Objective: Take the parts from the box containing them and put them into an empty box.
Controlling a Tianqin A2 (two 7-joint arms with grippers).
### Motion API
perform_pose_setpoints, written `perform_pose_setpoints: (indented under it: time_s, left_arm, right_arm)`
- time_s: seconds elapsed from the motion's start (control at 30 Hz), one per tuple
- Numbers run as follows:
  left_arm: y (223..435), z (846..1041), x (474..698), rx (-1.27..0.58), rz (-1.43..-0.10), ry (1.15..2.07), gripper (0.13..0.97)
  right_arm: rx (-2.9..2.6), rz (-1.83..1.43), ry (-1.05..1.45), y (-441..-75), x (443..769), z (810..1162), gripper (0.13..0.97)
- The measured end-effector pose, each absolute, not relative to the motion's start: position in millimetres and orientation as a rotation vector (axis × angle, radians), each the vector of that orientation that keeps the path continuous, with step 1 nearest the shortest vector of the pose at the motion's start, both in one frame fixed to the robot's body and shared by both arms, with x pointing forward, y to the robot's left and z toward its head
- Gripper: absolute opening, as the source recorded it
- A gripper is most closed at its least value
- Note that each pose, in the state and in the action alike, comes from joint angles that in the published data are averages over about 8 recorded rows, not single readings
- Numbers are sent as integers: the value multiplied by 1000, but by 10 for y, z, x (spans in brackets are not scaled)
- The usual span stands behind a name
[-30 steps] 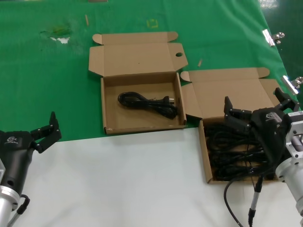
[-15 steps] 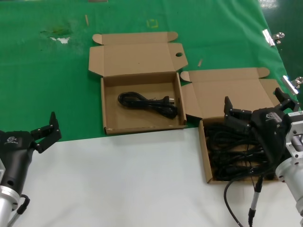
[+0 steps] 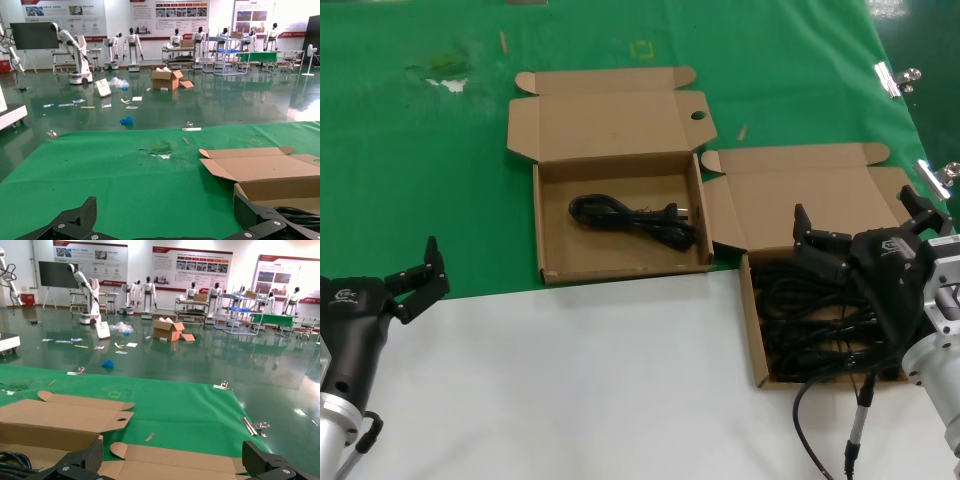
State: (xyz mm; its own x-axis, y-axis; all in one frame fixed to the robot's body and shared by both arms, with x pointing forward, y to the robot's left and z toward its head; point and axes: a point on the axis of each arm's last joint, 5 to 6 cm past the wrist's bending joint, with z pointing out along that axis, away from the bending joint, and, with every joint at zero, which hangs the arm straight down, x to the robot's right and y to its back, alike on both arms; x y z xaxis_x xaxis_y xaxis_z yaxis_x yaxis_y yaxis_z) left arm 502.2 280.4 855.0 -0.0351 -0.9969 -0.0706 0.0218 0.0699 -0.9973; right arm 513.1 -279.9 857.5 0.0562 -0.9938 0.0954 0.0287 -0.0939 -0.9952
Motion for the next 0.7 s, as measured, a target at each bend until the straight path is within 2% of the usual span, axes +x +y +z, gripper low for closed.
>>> perform_pose_setpoints:
  time_s: [0.7]
  left_arm:
    - [2804, 8550, 5022, -1125, -1193, 1253, 966]
  right_arm:
    - [-1286, -1248, 1101, -2799, 5131, 8575, 966]
